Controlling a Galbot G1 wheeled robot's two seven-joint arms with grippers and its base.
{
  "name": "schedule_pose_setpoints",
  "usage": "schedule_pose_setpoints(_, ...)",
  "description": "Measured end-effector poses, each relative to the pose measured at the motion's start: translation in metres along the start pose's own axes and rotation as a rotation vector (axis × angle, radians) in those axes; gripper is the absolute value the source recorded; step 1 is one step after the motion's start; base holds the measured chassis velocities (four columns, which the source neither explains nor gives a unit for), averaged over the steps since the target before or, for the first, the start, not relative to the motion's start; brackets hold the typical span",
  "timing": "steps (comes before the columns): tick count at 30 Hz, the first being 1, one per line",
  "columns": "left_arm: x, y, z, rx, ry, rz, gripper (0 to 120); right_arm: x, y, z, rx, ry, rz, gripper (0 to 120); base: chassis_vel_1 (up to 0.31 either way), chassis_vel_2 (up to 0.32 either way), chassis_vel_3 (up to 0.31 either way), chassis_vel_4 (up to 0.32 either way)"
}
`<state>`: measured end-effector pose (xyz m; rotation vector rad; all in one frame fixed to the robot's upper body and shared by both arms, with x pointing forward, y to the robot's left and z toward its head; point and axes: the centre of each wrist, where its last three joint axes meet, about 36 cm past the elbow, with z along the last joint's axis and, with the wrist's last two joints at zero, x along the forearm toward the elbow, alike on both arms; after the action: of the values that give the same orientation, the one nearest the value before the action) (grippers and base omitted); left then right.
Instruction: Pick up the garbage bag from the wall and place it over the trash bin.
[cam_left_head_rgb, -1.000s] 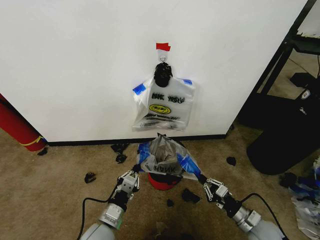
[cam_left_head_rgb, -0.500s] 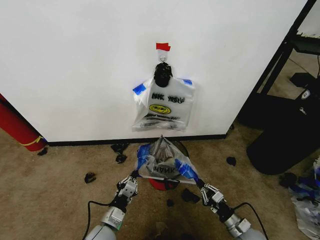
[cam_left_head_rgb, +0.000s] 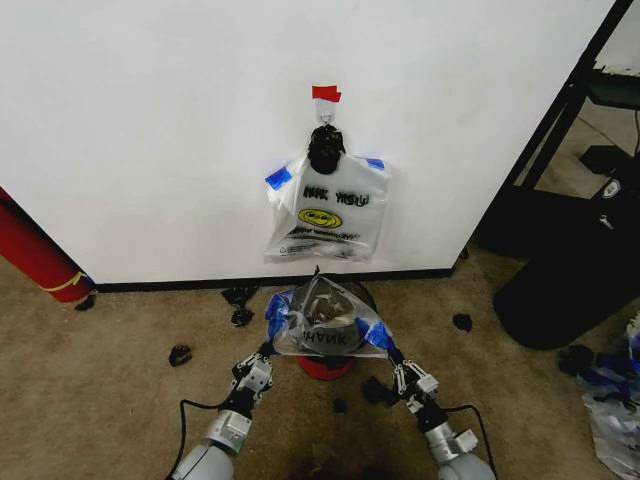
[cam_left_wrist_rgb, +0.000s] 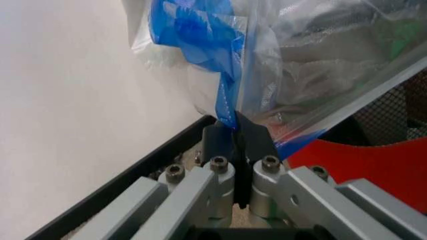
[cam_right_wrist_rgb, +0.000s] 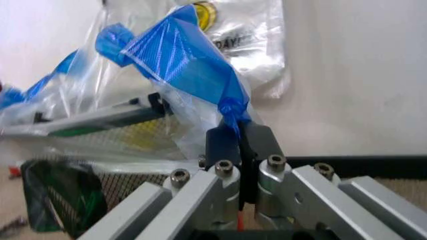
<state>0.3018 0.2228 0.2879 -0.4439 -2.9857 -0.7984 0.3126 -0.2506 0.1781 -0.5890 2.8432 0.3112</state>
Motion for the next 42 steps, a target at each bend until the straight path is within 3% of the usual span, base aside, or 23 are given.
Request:
schedule_pose_setpoints(11,0.003,0.003,-0.005,0.004,-0.006,0.038,0,-0.003,-0.013,-0.003,-0.100,0.070,-0.002,0,0.000,0.000,0.000,0.000)
schedule_pose_setpoints(16,-0.001,0.004,-0.008,0.064,0.012,0.048,0,-0.007,-0.035,-0.009,-0.131,0.123,-0.056,0,0.000,0.000,0.000,0.000)
schedule_pose_setpoints(24,-0.003,0.008,-0.011,0.132,-0.026,0.069,1,-0.014,-0.034,-0.013,-0.156,0.118,-0.067,0,0.000,0.000,0.000,0.000)
schedule_pose_setpoints(28,0.005,0.012,-0.014,0.132,-0.045,0.080,19,-0.011,-0.033,-0.020,-0.157,0.117,-0.083,0,0.000,0.000,0.000,0.000)
schedule_pose_setpoints(33,0.011,0.020,-0.022,0.119,-0.059,0.083,32,-0.003,-0.035,-0.031,-0.152,0.123,-0.114,2,0.000,0.000,0.000,0.000)
schedule_pose_setpoints(37,0.018,0.038,-0.033,0.093,-0.091,0.090,52,0.010,-0.048,-0.053,-0.109,0.118,-0.200,15,0.000,0.000,0.000,0.000)
schedule_pose_setpoints(39,0.018,0.040,-0.034,0.091,-0.096,0.093,53,0.012,-0.050,-0.055,-0.103,0.116,-0.207,17,0.000,0.000,0.000,0.000)
schedule_pose_setpoints(42,0.022,0.056,-0.033,0.048,-0.163,0.130,67,0.020,-0.065,-0.070,-0.065,0.099,-0.265,30,0.000,0.000,0.000,0.000)
